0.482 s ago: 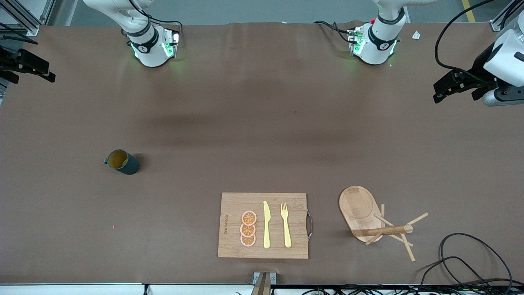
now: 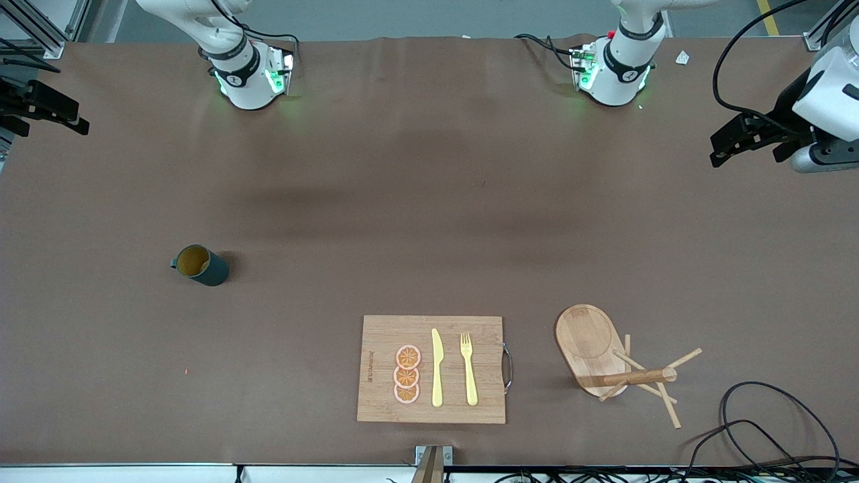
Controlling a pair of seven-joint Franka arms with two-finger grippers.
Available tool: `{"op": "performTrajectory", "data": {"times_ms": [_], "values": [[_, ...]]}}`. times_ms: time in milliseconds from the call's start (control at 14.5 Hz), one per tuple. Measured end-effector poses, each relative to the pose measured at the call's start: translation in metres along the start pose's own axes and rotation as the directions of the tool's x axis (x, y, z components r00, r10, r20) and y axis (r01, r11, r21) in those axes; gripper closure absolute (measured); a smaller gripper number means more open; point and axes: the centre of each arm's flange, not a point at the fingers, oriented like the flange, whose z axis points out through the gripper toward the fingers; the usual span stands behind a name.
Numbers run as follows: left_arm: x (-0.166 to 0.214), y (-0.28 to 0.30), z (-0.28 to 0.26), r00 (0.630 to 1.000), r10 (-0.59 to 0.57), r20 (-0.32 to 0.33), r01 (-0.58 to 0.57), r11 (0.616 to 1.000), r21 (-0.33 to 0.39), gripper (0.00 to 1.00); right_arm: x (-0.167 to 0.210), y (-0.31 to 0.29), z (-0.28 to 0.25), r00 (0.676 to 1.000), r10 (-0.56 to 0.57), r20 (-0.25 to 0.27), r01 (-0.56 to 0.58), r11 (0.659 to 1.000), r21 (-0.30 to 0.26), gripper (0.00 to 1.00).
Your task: Pass cup and hang on rack
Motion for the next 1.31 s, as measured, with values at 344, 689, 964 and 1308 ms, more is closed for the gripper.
{"op": "performTrajectory", "data": {"times_ms": [344,689,964,1308], "values": [[0.006,-0.002,0.009,1.000,-0.003,0.016,0.003,1.000,0.001,0.00,0.000,0.000,0.000,1.000,0.000,-0.002,0.000,1.000,0.000,0.00],[0.016,-0.002,0.028,0.999,-0.006,0.050,0.006,1.000,0.003,0.00,-0.002,-0.001,-0.015,0.999,-0.001,-0.038,0.001,1.000,-0.002,0.00],[0.019,-0.007,0.030,0.999,-0.014,0.051,0.013,1.000,0.019,0.00,0.007,0.001,-0.005,1.000,0.002,-0.017,-0.002,1.000,-0.002,0.00],[0.020,-0.012,0.027,0.999,-0.023,0.044,0.022,0.999,0.023,0.00,0.074,0.024,0.068,0.998,0.041,0.044,-0.041,0.999,-0.006,0.00]]}}
